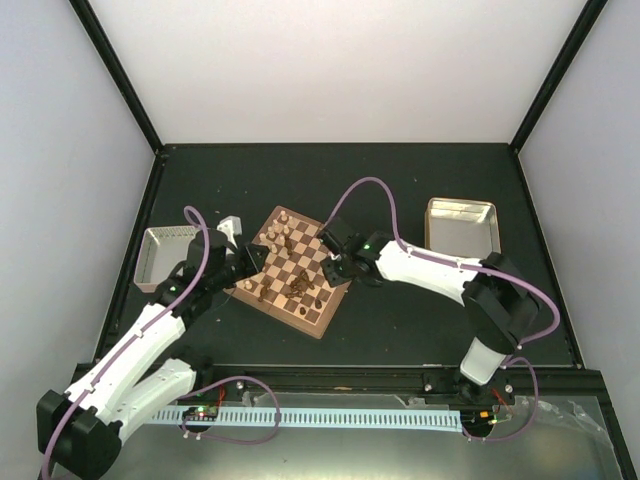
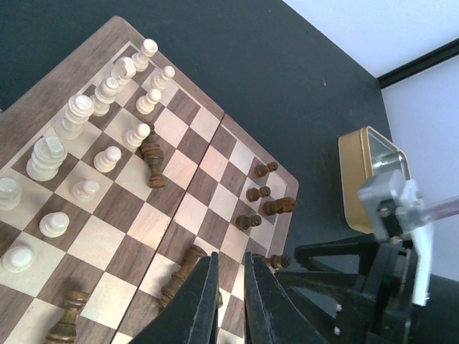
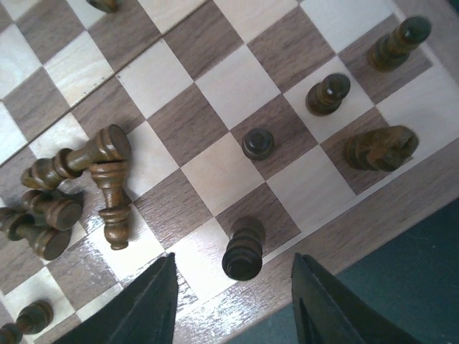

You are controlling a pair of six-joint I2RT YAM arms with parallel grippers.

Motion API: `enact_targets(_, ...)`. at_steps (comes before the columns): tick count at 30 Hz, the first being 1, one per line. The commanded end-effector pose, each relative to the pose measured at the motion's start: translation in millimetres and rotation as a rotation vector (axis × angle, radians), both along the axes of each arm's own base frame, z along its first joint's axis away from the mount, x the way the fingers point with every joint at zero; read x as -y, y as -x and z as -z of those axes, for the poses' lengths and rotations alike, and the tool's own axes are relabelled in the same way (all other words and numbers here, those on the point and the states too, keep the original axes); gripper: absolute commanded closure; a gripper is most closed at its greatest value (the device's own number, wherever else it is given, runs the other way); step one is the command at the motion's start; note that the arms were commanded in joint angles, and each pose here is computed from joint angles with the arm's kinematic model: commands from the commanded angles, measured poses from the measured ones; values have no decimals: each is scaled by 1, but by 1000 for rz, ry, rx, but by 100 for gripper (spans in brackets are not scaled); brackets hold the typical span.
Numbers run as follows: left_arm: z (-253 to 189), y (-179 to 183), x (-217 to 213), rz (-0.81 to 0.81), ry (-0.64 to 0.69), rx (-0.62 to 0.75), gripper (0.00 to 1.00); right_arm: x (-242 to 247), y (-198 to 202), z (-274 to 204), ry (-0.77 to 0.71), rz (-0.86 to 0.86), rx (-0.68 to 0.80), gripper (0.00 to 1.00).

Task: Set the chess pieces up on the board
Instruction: Adjust the chess piece on the chessboard, then place the chess piece on the chessboard.

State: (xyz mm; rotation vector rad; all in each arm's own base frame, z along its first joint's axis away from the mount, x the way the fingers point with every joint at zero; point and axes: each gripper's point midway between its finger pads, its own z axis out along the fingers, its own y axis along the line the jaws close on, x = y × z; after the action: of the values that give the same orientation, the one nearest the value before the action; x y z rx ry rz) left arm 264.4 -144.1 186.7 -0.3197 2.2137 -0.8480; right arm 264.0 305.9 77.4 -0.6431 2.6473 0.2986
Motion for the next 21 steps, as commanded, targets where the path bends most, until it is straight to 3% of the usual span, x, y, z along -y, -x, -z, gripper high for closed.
enact_targets(1,-21,-4,7,34,30,38,98,-2,-4,-41,-86,5,68,50)
enact_targets(5,-28,-1,16,72,78,35,99,-6,0,-77,-185,-42,137,44)
enact_targets(9,-44,7,35,152,209,18,98,-29,16,-107,-351,-220,198,43)
enact_targets(15,-61,11,48,181,344,-14,98,-65,45,-145,-620,-387,174,43)
enact_targets(21,-70,11,51,180,392,-19,98,-91,55,-163,-690,-432,158,43)
